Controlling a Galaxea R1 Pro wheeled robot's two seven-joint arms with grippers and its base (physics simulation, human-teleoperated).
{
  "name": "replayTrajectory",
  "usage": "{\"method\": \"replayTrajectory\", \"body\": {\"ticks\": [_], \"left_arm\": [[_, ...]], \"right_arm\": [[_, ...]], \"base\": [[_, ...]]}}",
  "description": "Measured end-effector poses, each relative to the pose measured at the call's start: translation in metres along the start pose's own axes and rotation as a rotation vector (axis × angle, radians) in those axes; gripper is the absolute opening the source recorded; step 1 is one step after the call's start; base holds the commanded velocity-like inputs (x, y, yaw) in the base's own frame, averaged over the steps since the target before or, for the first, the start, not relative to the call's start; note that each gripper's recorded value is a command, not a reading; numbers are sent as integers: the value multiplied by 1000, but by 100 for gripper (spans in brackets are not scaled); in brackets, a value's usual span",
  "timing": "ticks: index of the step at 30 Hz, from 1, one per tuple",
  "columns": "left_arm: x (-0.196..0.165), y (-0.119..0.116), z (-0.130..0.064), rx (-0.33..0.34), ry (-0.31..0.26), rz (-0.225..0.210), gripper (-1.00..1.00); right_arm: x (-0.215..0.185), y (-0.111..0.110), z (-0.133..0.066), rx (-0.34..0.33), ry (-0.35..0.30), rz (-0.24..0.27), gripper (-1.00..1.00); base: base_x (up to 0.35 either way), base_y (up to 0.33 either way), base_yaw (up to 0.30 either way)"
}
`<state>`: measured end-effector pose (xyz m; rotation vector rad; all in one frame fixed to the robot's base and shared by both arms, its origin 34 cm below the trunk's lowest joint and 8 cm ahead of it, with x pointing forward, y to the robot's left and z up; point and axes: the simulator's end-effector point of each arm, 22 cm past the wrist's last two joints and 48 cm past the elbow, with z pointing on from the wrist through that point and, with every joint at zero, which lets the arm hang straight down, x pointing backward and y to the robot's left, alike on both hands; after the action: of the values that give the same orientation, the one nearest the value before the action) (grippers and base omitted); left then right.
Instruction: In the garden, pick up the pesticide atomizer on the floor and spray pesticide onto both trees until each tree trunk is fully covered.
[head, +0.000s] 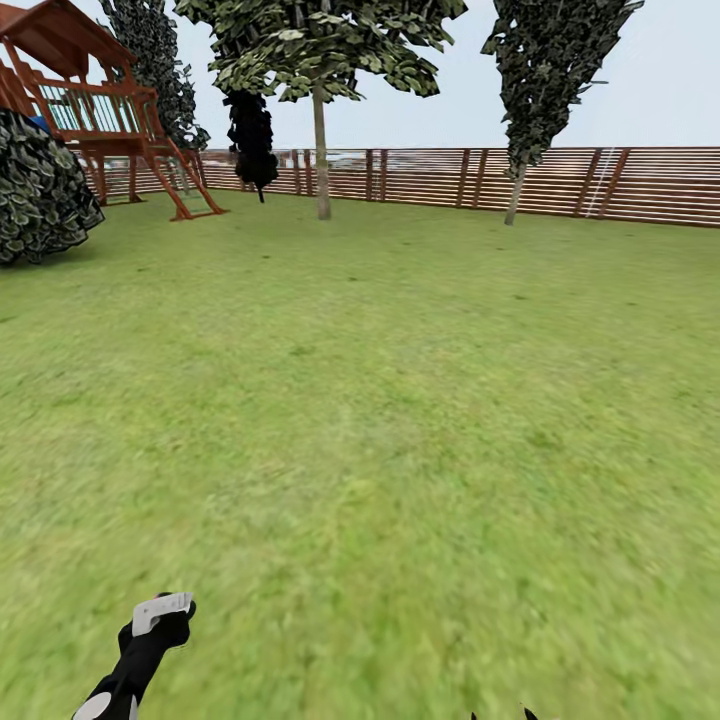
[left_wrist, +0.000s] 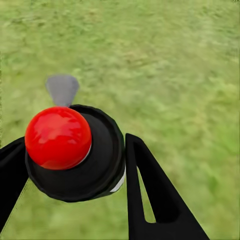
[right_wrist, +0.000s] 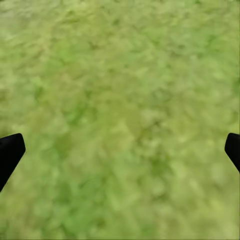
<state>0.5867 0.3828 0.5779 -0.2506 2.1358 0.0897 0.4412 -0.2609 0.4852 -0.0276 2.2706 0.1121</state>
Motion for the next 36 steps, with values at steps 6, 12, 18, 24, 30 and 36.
{"method": "replayTrajectory", "body": {"ticks": [6,12,18,24,30,36], "left_arm": [[0,-1,0,0,0,-2,-100],[0,-1,0,0,0,-2,-100],[0,-1,0,0,0,-2,-100],[1,-1,0,0,1,-2,-100],[1,-1,0,1,1,-3,-100],[0,-2,0,1,-1,-2,-100]], "right_arm": [[0,0,0,0,0,0,100],[0,0,0,0,0,0,100],[0,0,0,0,0,0,100],[0,0,0,0,0,0,100],[0,0,0,0,0,0,100],[0,0,0,0,0,0,100]], "base": [[285,183,0],[290,167,0],[295,152,0],[295,151,0],[295,151,0],[295,151,0]]}}
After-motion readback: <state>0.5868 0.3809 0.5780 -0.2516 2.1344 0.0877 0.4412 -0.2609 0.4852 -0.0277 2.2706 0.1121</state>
